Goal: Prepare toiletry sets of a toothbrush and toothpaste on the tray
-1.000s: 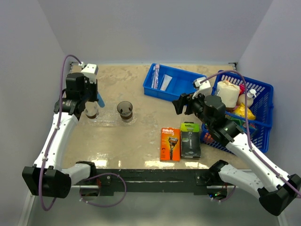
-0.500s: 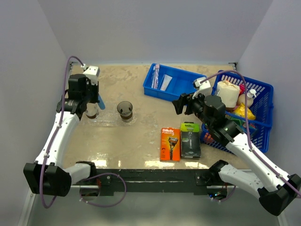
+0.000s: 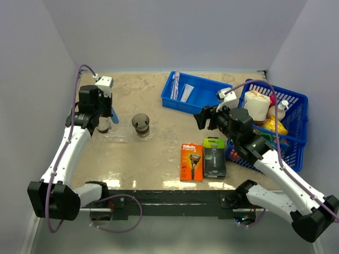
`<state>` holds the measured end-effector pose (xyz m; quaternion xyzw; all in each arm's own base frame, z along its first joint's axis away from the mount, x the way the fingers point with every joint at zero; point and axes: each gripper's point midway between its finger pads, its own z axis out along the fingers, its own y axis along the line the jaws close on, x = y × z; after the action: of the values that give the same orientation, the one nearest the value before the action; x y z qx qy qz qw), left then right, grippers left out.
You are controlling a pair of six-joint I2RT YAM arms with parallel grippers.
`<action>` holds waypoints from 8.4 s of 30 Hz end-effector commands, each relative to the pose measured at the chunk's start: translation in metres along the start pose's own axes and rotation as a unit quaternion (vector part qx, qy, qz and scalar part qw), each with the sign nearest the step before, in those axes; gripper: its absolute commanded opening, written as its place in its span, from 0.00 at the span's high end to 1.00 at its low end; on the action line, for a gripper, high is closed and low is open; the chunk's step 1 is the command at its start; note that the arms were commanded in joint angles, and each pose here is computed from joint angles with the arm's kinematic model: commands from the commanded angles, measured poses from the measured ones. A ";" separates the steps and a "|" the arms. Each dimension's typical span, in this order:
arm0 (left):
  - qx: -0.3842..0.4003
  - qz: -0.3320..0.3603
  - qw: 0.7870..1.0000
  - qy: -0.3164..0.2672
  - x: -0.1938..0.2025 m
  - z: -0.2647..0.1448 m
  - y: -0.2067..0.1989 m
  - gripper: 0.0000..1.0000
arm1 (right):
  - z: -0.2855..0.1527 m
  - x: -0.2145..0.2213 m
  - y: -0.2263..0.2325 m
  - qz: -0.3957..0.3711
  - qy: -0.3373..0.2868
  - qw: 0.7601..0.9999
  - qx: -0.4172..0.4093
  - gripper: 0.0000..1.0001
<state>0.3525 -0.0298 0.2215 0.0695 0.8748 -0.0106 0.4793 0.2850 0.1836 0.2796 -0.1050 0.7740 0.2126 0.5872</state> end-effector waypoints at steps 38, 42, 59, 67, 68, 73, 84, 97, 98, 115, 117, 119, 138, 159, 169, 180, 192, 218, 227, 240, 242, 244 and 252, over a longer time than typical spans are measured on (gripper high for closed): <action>-0.013 0.018 0.999 -0.028 0.012 0.026 0.007 1.00 | -0.001 -0.002 -0.001 0.000 -0.009 1.000 0.001 0.24; -0.013 0.017 1.000 -0.021 0.018 0.029 0.007 1.00 | -0.001 0.000 -0.001 0.000 -0.008 1.000 0.001 0.24; -0.026 0.014 0.999 -0.013 0.029 0.037 0.013 1.00 | -0.005 0.003 -0.005 0.000 -0.009 1.000 0.007 0.23; -0.024 0.013 1.000 -0.003 0.036 0.043 0.013 1.00 | -0.003 0.006 -0.005 0.000 -0.007 1.000 0.006 0.23; -0.024 0.014 1.000 -0.003 0.036 0.043 0.013 1.00 | -0.003 0.006 -0.004 0.000 -0.006 1.000 0.005 0.23; -0.027 0.015 1.000 0.001 0.039 0.045 0.014 1.00 | -0.004 0.005 -0.005 0.000 -0.009 1.000 0.005 0.23; -0.031 0.015 0.999 0.013 0.047 0.047 0.016 1.00 | -0.005 0.006 -0.006 -0.001 -0.008 1.000 0.006 0.23; -0.048 0.008 0.999 0.010 0.042 0.042 0.021 0.75 | -0.007 0.003 -0.006 -0.001 -0.010 1.000 0.008 0.20; -0.049 0.008 0.999 0.009 0.042 0.041 0.021 0.75 | -0.007 0.003 -0.006 -0.001 -0.010 1.000 0.008 0.20; -0.062 0.000 0.997 -0.044 0.016 0.019 0.025 0.42 | -0.004 -0.006 -0.004 0.000 -0.009 1.000 0.011 0.19; -0.055 0.000 0.997 -0.052 0.013 0.017 0.023 0.35 | -0.002 -0.007 -0.004 0.000 -0.006 1.000 0.012 0.19; -0.048 0.000 0.997 -0.067 0.007 0.013 0.020 0.29 | 0.000 -0.010 -0.003 0.000 -0.006 1.000 0.014 0.19; -0.002 -0.001 0.977 -0.212 -0.038 -0.038 0.002 0.21 | 0.120 -0.057 0.028 -0.037 0.053 0.998 0.004 0.29; -0.016 -0.004 0.979 -0.203 -0.027 -0.037 0.006 0.21 | 0.257 0.049 -0.096 0.031 0.192 0.962 0.192 0.43; -0.017 -0.005 0.980 -0.198 -0.024 -0.036 0.006 0.21 | 0.279 0.095 -0.104 0.046 0.222 0.954 0.197 0.46; -0.024 -0.004 0.980 -0.196 -0.022 -0.036 0.009 0.21 | 0.287 0.134 -0.120 0.091 0.244 0.936 0.236 0.38; -0.024 -0.004 0.980 -0.199 -0.024 -0.038 0.008 0.21 | 0.277 0.155 -0.144 0.087 0.255 0.916 0.296 0.39; -0.019 -0.003 0.979 -0.202 -0.025 -0.040 0.005 0.21 | 0.284 0.073 -0.122 0.084 0.170 0.952 0.242 1.00; -0.018 -0.002 0.979 -0.202 -0.025 -0.040 0.004 0.21 | 0.269 0.009 -0.117 0.058 0.103 0.965 0.235 1.00; -0.004 -0.002 0.978 -0.207 -0.027 -0.040 -0.002 0.21 | 0.248 -0.034 -0.096 0.030 0.057 0.981 0.181 1.00; 0.014 -0.017 0.978 -0.208 -0.029 -0.039 -0.009 0.21 | 0.238 -0.046 -0.085 0.021 0.042 0.987 0.157 1.00; 0.029 -0.023 0.976 -0.212 -0.039 -0.041 -0.014 0.21 | 0.231 -0.053 -0.067 -0.007 0.037 0.991 0.130 1.00; 0.162 -0.079 0.959 -0.220 -0.084 -0.056 -0.059 0.22 | 0.173 -0.057 0.009 -0.110 0.024 0.992 0.053 1.00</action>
<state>0.3387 -0.0552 0.2717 0.0563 0.7729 -0.0980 0.6244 0.4815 0.2318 0.2346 -0.0956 0.8422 0.0723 0.5258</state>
